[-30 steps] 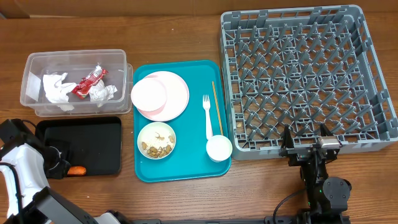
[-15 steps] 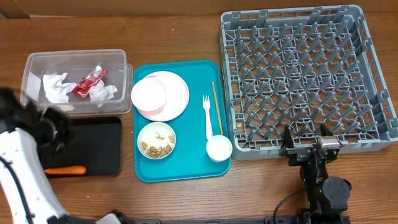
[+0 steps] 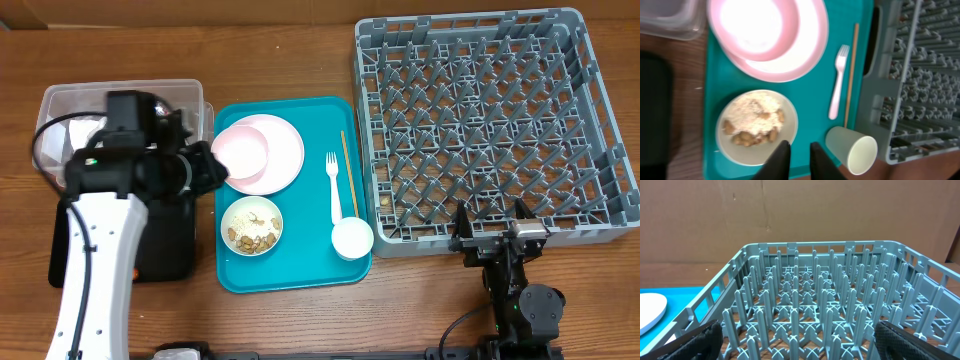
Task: Sort waste into correct bins and load items into the dishwasher
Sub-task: 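Return the left gripper to the bowl of rice and peanuts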
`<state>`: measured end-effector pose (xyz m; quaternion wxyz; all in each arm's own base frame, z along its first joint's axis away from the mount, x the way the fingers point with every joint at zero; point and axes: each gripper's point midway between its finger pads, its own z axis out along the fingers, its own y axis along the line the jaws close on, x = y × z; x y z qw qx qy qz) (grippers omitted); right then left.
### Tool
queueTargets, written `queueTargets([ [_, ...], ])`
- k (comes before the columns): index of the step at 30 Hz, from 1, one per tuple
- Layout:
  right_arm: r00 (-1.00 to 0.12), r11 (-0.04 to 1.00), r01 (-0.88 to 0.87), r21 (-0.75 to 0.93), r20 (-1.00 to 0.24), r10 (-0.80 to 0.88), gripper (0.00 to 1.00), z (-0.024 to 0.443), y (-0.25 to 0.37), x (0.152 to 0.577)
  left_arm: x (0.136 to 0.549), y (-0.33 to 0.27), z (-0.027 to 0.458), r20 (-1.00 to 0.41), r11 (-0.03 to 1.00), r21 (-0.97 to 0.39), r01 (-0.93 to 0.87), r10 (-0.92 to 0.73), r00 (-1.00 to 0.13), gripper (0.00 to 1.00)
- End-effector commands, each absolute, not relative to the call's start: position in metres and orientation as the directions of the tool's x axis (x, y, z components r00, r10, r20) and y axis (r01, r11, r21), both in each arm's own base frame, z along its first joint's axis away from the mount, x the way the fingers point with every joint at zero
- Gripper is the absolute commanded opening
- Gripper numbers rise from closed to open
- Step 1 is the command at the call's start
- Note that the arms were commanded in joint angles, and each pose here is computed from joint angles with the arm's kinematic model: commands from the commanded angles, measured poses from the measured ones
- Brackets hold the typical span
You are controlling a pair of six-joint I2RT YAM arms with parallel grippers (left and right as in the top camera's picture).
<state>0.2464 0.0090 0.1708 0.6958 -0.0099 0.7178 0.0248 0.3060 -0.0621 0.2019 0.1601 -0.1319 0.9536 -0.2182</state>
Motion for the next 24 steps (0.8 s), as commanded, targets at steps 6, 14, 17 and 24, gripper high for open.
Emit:
queueTargets([
  [6, -0.024, 0.999, -0.048, 0.021, -1.0, 0.02, 1.0, 0.17, 0.009, 0.246, 0.3, -0.104, 0.2, -0.29, 0.93, -0.348, -0.123, -0.231, -0.929, 0.05],
  [14, -0.024, 0.999, -0.048, 0.021, -1.0, 0.02, 1.0, 0.17, 0.009, 0.246, 0.293, -0.134, 0.172, -0.284, 0.979, -0.179, -0.101, -0.149, -0.947, 0.11],
  [17, -0.024, 0.999, -0.048, 0.021, -1.0, 0.02, 1.0, 0.17, 0.009, 0.246, 0.292, -0.144, 0.154, -0.242, 0.986, -0.143, -0.089, -0.122, -0.963, 0.13],
  [24, -0.024, 0.999, -0.048, 0.021, -1.0, 0.02, 1.0, 0.17, 0.009, 0.246, 0.293, -0.149, 0.1, -0.098, 0.994, -0.054, -0.093, -0.098, -0.99, 0.04],
])
